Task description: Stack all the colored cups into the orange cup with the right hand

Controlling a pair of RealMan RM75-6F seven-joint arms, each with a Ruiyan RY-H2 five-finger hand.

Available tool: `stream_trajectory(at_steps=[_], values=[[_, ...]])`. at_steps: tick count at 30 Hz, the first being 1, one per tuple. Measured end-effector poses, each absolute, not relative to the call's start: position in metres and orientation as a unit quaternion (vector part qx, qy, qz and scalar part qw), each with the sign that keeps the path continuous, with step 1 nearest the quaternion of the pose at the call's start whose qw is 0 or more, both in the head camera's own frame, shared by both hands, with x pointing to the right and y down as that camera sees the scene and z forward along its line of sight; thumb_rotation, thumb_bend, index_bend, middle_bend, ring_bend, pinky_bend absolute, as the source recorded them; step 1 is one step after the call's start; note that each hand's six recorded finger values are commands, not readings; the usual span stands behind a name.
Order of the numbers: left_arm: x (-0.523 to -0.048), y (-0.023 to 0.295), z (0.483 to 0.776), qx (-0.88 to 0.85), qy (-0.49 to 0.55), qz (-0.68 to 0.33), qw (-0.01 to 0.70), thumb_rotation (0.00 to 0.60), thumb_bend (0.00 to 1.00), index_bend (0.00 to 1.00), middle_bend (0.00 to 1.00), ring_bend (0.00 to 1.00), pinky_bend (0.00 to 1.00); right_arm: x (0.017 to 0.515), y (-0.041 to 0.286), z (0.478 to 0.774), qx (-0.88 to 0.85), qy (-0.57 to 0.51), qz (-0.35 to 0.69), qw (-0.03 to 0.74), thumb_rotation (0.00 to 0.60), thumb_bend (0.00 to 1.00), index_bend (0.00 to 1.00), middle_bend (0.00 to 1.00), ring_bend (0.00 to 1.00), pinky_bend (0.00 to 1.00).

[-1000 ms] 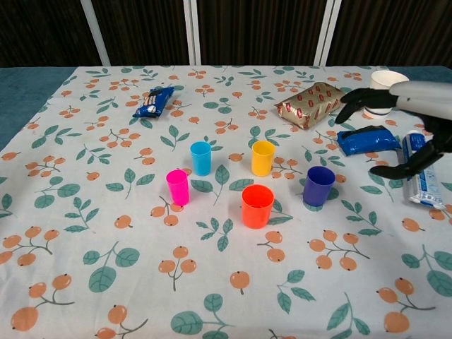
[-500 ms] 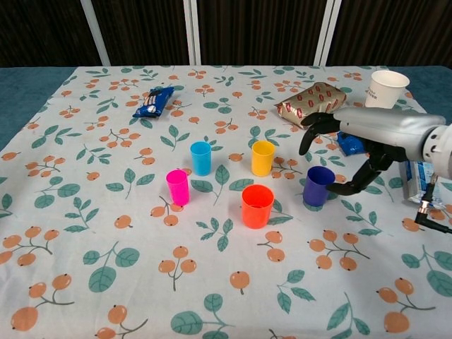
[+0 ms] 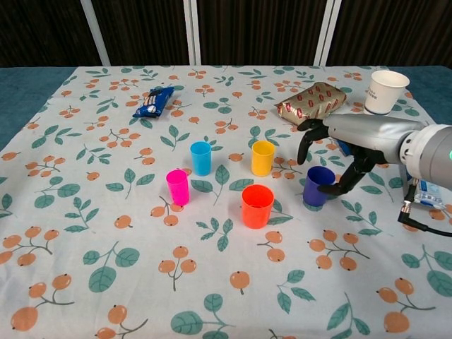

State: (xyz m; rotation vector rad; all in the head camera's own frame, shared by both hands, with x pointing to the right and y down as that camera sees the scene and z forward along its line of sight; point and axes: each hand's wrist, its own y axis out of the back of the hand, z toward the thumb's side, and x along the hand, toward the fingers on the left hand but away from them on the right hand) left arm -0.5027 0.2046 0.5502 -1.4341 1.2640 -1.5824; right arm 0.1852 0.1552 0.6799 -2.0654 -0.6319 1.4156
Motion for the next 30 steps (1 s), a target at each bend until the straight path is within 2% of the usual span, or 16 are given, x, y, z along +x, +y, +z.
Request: stream_trajectory(at_steps=[13,30], values=[[-0.5025,0.2048,0.5509,-0.546,0.48,-0.605,0.324,0.6,0.12,0.04,0.01,0.0,0.0,0.187,0.1552,0.6832,-0.767,-0.237,0.529,0.276,0.6,0.41,0.42,0.0,0.0,0.06],[-0.5016,0.2054,0.5525,-0.549,0.475,-0.608,0.321,0.6,0.12,0.04,0.01,0.0,0.0,0.193,0.1561,0.6891,-0.765,-0.236,0.538,0.265,0.6,0.41,0.42,0.0,0.0,0.06]])
